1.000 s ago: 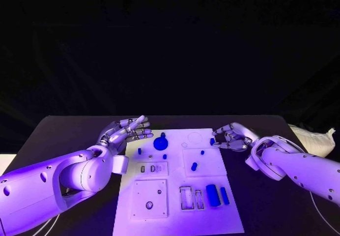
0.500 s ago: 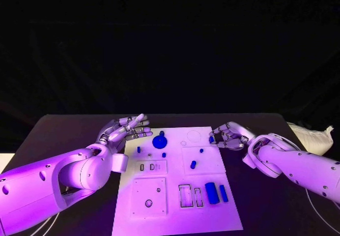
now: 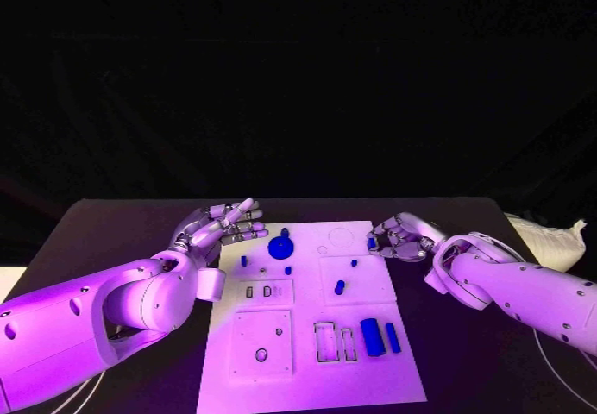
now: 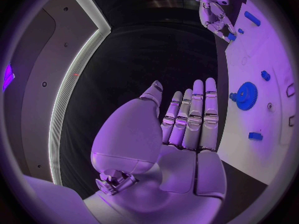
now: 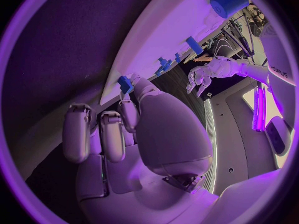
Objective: Assemble the parts on the task board
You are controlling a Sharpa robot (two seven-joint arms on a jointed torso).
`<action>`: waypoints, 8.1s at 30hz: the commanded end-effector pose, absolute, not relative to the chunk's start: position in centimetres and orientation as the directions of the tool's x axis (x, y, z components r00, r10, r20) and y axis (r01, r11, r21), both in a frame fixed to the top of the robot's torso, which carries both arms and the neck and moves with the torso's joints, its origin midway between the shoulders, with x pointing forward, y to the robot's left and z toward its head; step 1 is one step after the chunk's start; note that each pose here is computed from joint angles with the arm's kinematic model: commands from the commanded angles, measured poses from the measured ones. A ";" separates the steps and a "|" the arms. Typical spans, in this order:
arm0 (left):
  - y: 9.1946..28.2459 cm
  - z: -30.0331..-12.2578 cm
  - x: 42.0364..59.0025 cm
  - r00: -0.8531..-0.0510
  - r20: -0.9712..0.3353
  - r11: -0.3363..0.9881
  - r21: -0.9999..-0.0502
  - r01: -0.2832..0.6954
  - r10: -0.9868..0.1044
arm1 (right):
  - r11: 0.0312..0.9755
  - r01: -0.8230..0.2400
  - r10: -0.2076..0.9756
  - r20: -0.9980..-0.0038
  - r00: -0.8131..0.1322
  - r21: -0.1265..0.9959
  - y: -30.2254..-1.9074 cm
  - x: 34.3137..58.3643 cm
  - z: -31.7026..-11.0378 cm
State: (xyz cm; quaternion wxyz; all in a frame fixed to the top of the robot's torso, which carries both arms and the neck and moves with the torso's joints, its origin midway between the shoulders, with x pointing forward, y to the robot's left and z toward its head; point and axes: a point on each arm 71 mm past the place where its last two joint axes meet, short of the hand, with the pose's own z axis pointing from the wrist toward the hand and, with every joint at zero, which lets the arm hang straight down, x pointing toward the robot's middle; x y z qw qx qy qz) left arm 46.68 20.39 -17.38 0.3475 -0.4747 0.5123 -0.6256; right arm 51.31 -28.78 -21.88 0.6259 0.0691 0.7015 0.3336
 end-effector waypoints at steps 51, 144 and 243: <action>20.1 -17.2 46.5 -0.329 0.246 -0.243 -0.969 -0.050 -0.912 | 0.791 -0.318 0.510 -0.850 -0.129 0.523 -26.2 51.0 -21.1; 20.0 -18.1 47.3 -0.308 0.265 -0.253 -0.964 -0.077 -0.914 | 0.823 -0.435 0.208 -0.907 -0.367 0.365 -6.1 44.1 -24.0; 17.5 -20.2 50.9 -0.731 -0.660 0.970 -0.244 -0.008 -0.172 | 0.558 -0.399 0.717 -0.664 -0.210 0.728 -21.3 44.9 -15.4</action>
